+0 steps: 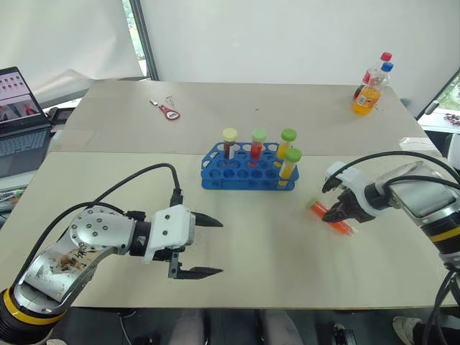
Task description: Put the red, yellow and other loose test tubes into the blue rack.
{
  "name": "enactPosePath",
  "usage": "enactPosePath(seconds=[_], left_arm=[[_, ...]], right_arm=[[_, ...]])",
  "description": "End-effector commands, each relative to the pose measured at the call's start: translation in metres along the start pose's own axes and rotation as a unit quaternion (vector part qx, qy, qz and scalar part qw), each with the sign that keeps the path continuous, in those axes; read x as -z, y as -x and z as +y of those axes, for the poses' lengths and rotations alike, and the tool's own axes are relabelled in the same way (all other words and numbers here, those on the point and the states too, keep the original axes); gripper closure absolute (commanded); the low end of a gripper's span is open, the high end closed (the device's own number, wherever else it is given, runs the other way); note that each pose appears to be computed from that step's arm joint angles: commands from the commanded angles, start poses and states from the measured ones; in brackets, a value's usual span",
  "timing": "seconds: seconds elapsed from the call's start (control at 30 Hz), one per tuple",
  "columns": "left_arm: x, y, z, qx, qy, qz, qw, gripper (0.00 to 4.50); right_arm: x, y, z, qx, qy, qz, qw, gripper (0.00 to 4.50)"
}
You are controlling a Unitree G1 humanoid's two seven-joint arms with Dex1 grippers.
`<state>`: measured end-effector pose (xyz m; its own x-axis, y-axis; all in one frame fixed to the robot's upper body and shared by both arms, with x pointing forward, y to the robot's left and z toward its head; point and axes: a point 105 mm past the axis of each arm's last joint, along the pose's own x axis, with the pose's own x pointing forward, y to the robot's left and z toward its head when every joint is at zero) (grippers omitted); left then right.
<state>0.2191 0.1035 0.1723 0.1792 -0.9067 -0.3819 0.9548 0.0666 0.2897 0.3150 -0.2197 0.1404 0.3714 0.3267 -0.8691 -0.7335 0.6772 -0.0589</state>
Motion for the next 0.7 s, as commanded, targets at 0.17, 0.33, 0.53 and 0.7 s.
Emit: enactPosePath(seconds=[0.17,0.33,0.53,0.7], left_arm=[[0.0,0.026,0.034,-0.143,0.024,-0.065,0.987,0.0],[0.011,0.035,0.045,-0.184,0.045,-0.066,0.98,0.0],[0.001,0.03,0.049,-0.191,0.054,-0.083,0.977,0.0],[-0.004,0.026,0.048,-0.186,0.053,-0.085,0.977,0.0]], right_arm=[[-0.082,0.025,0.067,-0.051,0.067,-0.257,0.963,3.56],[-0.134,0.029,0.08,-0.007,0.033,-0.47,0.882,3.56],[-0.159,0.016,0.066,0.089,-0.008,-0.568,0.818,3.56],[-0.161,-0.009,0.062,0.13,-0.017,-0.581,0.803,3.56]])
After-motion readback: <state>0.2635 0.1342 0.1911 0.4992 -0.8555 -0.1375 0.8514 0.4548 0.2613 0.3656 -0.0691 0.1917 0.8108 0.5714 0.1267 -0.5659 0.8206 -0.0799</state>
